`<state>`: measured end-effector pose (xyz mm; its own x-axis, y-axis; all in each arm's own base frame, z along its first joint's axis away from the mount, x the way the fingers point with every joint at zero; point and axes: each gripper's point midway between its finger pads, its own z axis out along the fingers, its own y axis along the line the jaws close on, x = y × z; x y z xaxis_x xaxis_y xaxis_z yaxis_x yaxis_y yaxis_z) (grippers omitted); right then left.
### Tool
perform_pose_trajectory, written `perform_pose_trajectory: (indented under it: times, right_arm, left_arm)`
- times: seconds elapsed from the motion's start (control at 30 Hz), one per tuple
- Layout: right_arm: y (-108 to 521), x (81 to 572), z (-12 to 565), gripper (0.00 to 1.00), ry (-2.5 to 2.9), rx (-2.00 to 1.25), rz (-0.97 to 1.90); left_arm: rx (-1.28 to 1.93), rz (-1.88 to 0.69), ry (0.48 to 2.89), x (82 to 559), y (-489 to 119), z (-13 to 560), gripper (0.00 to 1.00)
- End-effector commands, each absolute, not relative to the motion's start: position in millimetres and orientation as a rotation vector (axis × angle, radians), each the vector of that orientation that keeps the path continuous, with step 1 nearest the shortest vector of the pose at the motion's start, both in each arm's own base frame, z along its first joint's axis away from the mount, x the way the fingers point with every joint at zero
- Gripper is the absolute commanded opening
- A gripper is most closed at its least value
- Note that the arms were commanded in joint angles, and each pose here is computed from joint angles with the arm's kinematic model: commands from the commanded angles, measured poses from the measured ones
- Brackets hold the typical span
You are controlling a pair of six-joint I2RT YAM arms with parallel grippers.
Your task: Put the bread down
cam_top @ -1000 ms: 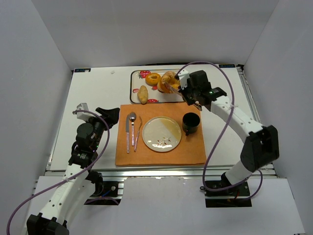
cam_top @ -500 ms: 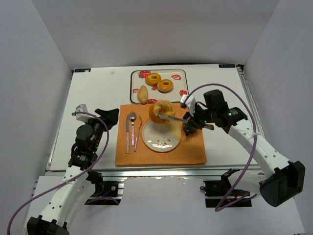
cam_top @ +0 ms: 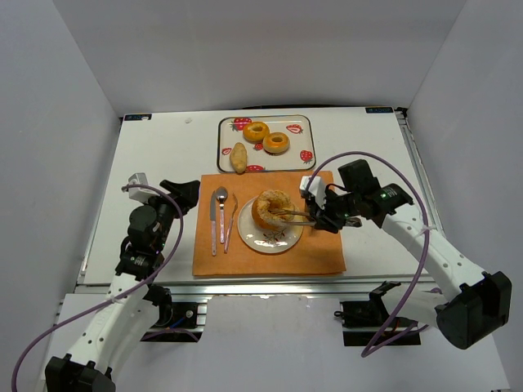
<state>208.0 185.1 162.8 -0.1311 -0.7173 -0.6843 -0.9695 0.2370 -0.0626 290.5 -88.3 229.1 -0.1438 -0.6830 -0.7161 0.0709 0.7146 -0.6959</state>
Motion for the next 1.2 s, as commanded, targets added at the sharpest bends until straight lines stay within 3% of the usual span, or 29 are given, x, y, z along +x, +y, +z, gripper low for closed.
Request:
perform_pose_trajectory:
  times: [0.0, 0.4, 0.5, 0.57, 0.6, 0.7, 0.77, 0.83, 0.97, 1.0, 1.1, 1.17]
  right_arm:
    - [191.8, 203.6, 177.2, 0.46, 1.839, -1.561, 0.574]
    - [203.7, 212.1, 233.7, 0.44, 1.7, -1.465, 0.574]
    - [209.1, 227.4, 267.3, 0.34, 1.666, -1.327, 0.556]
    - [197.3, 260.8, 282.5, 0.1, 1.729, -1.11, 0.483]
    - [187.0, 275.4, 284.3, 0.0, 1.766, -1.019, 0.449]
    - [127.4, 331.6, 261.7, 0.0, 1.942, -0.678, 0.4]
    - [71.1, 357.9, 241.7, 0.0, 2.032, -0.456, 0.31]
    - [32.7, 374.9, 203.5, 0.0, 2.087, -0.309, 0.224]
    - [-19.4, 378.6, 131.3, 0.0, 2.144, -0.224, 0.072]
    - [-21.6, 377.4, 113.1, 0.0, 2.174, -0.235, 0.063]
    - [-27.4, 372.2, 78.3, 0.01, 2.217, -0.256, 0.035]
    - [-29.6, 368.0, 63.8, 0.11, 2.243, -0.255, 0.034]
  left_arm:
    - [-0.505, -0.724, 1.574, 288.0, -89.6, 232.6, 0.83]
    - [-0.508, -0.723, 1.567, 285.1, -88.0, 234.8, 0.83]
    - [-0.504, -0.728, 1.566, 285.4, -88.9, 236.2, 0.82]
    - [-0.499, -0.728, 1.571, 286.3, -89.9, 236.3, 0.77]
    - [-0.489, -0.732, 1.575, 286.5, -91.5, 236.8, 0.73]
    - [-0.47, -0.733, 1.594, 288.6, -94.8, 236.5, 0.24]
    - [-0.455, -0.739, 1.608, 289.1, -97.9, 237.1, 0.07]
    - [-0.439, -0.733, 1.64, 290.1, -100.6, 231.5, 0.08]
    - [-0.418, -0.736, 1.693, 292.2, -107.1, 219.7, 0.35]
    - [-0.416, -0.737, 1.707, 292.7, -108.8, 217.0, 0.48]
    - [-0.384, -0.744, 1.754, 292.0, -120.0, 209.5, 0.63]
    - [-0.368, -0.732, 1.777, 292.5, -123.9, 205.1, 0.66]
